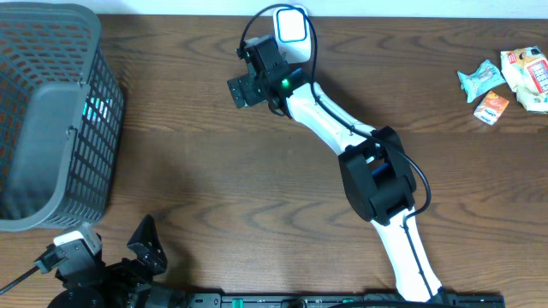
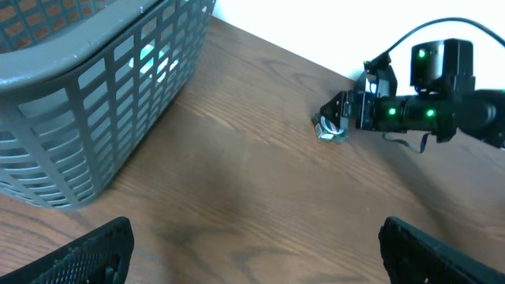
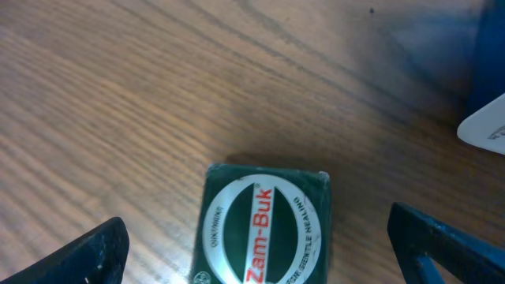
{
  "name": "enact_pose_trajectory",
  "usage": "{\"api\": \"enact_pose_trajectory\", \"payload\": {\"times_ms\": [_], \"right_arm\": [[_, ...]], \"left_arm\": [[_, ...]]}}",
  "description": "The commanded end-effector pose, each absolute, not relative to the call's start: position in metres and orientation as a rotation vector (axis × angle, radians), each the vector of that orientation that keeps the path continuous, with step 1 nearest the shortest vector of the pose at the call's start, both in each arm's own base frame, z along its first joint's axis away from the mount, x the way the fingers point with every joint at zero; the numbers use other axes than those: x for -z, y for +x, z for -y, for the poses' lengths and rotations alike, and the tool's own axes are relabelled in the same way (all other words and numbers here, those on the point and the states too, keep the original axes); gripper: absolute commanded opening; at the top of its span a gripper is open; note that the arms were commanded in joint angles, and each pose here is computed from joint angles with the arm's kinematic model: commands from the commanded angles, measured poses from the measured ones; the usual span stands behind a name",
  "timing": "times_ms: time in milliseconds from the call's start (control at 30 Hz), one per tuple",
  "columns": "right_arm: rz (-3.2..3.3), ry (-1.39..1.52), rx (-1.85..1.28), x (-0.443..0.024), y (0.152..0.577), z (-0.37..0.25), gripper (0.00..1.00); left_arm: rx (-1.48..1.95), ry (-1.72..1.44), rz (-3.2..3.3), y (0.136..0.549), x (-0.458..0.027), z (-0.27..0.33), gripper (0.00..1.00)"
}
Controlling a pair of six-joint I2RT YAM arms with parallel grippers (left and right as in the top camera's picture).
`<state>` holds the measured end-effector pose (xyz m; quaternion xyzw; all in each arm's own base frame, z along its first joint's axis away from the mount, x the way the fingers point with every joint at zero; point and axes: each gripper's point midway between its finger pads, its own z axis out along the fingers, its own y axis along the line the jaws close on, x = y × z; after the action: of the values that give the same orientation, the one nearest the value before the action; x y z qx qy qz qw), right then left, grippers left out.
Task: Scan the item barcode
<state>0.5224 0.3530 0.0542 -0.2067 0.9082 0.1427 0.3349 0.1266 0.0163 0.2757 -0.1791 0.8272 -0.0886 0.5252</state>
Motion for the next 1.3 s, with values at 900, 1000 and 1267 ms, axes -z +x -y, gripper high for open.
{"api": "enact_pose_trajectory", "payload": {"times_ms": [900, 1000, 1267], "right_arm": [[-2.617, -0.615, -0.216, -0.015, 0.472, -0.306, 0.61], [-2.674, -0.651, -0.160, -0.029, 0.455, -0.291, 0.56], [-2.720, -0.658, -0.054, -0.069, 0.432, -0.265, 0.43]], "left_arm": [[0.198, -0.451, -1.972, 0.127, -0.275, -0.020, 0.98], [0.198, -0.451, -1.972, 0.127, -0.275, -0.020, 0.98], [0.198, -0.451, -1.972, 0.127, -0.275, -0.020, 0.98]]}}
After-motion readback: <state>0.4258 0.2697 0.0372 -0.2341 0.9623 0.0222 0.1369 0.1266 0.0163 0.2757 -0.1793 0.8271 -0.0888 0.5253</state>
